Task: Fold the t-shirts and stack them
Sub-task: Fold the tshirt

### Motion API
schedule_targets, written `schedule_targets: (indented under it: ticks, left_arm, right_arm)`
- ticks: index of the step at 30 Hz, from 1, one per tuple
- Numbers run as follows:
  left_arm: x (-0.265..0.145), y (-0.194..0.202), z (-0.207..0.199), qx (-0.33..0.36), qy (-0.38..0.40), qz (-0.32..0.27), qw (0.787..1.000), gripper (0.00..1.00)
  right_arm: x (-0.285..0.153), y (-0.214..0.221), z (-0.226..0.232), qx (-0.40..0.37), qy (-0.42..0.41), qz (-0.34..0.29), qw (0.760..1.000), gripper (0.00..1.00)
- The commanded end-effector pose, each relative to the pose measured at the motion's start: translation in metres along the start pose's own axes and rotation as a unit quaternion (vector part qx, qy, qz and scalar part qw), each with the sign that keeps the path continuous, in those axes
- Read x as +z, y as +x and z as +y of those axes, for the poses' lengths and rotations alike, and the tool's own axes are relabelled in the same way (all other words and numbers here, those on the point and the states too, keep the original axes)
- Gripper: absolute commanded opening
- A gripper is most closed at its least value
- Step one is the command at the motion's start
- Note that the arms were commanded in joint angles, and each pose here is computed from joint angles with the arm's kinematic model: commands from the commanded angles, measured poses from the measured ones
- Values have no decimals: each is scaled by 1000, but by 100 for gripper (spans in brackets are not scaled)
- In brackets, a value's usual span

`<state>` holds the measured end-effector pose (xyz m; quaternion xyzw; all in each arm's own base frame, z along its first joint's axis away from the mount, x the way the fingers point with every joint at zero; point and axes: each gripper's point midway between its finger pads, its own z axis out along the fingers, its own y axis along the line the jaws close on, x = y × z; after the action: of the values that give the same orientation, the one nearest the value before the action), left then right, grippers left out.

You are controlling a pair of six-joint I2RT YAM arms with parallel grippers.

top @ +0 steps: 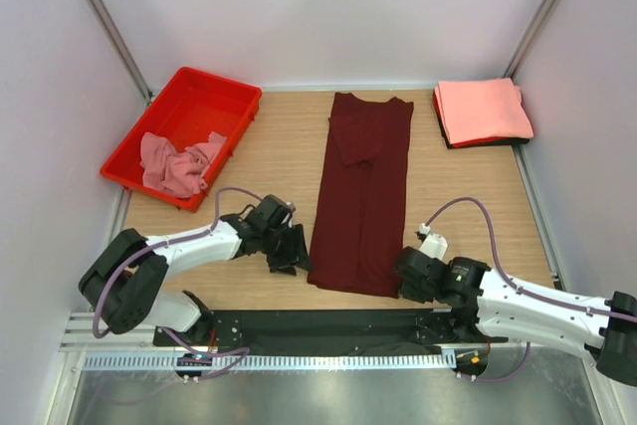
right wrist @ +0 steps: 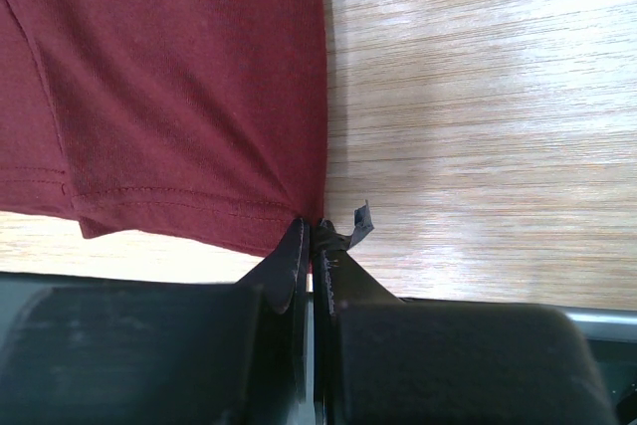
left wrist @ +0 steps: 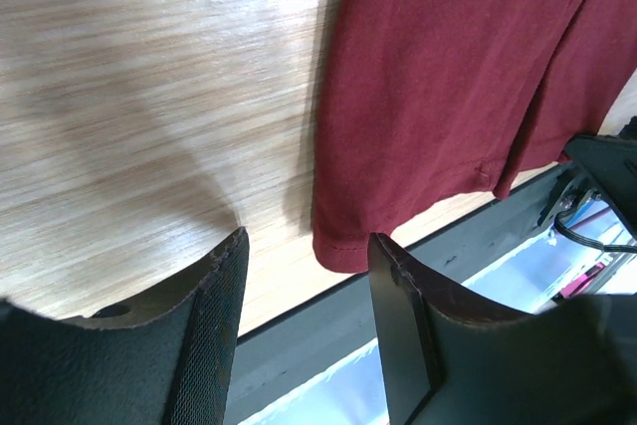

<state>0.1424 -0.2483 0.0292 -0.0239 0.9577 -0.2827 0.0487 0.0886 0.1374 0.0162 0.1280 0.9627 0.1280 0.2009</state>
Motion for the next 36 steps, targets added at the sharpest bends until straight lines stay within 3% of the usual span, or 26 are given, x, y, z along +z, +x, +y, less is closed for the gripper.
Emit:
schedule_targets:
  ticks: [1,7,9,10,12,13,15,36]
  left_arm:
    - [2,0,-8,-1,9,-3,1000,53]
    - [18,11,5,-10,-21,15,1000,47]
    - [21,13,4,-8,-21,19,1000,41]
    - [22,14,4,-9,-23,20,999,31]
    - [22,15,4,-13,-25,20,999,20]
    - [21,16,3,-16,-23,19,999,9]
    - [20,16,4,-18,-28,15,999,1]
    - [0,21,-32,-7,-24,10,1000,1]
  right_arm:
    - [1,-1,-1,6,-5,-9,1000,1]
    - [1,-2,-1,9,-6,-10,1000,1]
    - [1,-1,-2,8,-6,-9,1000,1]
    - [1,-1,-3,7,-5,-9,1000,1]
    - [1,0,-6,7,1,-8,1000,1]
    - [0,0,-6,9,1,-7,1000,1]
    - [-1,1,-7,10,5,-3,1000,1]
    - [-32,-22,-3,-8,-5,-39,999,1]
